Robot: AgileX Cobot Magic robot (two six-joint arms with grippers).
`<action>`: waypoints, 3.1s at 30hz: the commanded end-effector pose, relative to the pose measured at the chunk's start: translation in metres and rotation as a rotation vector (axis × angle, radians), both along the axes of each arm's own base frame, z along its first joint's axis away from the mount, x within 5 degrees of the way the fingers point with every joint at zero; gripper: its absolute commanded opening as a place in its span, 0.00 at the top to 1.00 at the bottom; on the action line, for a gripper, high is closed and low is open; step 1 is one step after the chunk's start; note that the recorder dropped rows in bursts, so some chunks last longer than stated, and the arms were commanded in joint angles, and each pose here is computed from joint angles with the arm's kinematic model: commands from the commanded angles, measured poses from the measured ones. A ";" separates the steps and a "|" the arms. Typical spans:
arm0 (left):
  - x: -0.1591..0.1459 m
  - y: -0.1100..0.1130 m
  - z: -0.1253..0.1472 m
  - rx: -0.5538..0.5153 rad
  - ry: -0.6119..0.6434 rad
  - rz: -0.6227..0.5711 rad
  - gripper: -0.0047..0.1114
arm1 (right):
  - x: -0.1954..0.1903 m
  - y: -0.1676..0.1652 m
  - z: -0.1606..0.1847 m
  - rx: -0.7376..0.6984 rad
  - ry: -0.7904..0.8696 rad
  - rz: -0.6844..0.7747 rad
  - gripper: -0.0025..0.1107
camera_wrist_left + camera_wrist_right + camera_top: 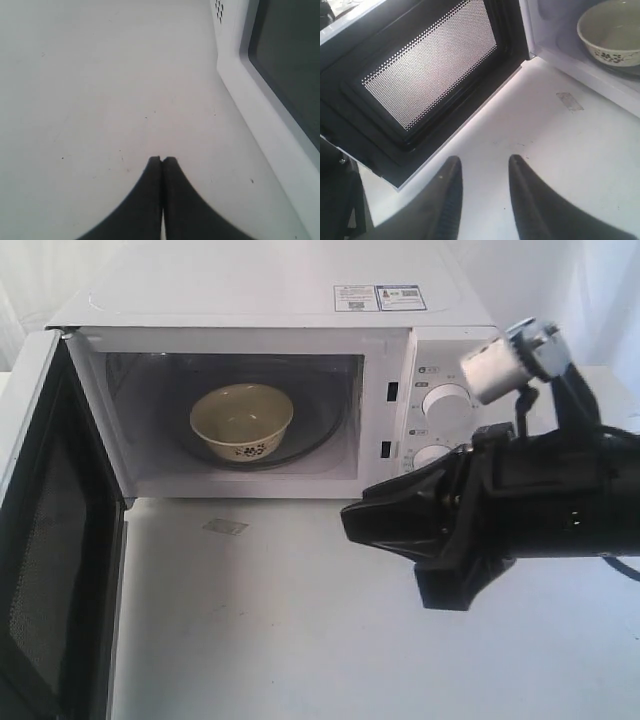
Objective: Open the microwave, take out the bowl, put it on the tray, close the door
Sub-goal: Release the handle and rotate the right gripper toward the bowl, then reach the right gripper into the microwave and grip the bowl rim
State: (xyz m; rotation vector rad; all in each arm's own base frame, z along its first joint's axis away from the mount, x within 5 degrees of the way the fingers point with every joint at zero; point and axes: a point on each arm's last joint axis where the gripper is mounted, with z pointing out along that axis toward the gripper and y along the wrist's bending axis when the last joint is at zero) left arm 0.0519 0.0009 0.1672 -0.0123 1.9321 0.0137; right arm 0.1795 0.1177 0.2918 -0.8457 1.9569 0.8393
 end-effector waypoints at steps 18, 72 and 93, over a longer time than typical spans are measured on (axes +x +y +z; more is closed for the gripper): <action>0.000 0.000 -0.001 -0.006 0.000 0.001 0.96 | 0.022 0.091 -0.009 -0.393 -0.500 0.186 0.65; 0.000 0.000 -0.001 -0.006 0.000 0.001 0.96 | 0.062 0.147 -0.068 -0.839 -0.769 0.284 0.65; 0.000 0.000 -0.001 -0.006 0.000 0.001 0.96 | 0.153 0.153 -0.102 -0.938 -0.761 0.220 0.55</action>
